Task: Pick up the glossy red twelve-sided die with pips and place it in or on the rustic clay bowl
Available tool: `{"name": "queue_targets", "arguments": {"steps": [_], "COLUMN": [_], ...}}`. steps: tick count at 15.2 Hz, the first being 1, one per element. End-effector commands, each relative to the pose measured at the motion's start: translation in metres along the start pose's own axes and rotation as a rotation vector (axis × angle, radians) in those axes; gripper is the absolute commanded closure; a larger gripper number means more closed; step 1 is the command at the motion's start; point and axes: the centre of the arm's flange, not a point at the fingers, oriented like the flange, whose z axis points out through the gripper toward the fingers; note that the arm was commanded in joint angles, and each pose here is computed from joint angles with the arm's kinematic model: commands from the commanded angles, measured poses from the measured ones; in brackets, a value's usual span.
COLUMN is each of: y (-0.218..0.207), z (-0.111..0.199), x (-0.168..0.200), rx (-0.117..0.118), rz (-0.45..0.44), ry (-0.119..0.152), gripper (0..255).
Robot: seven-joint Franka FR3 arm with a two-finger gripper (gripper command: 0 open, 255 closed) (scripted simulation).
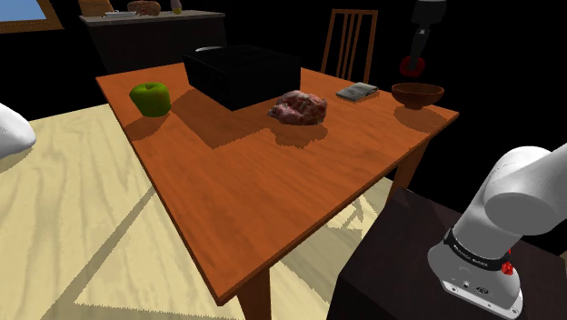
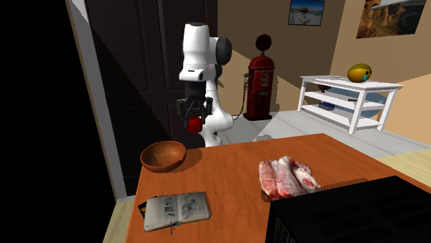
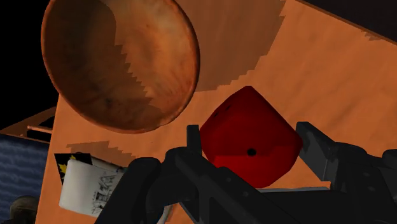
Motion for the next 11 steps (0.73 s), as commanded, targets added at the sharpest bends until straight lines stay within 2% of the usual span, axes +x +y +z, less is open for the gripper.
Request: {"name": "queue_targets", "arguments": {"steps": [1, 8, 11], "y": [0.024, 0.114, 0.113], "z": [0.000, 0.004, 0.020], "x": [-0.006, -0.040, -0.040], "rx": [-0.001, -0.001, -0.001], "rz": [-0.001, -0.001, -0.001], "ry": [0.000, 0.000, 0.000], "gripper": [255, 255, 255]}}
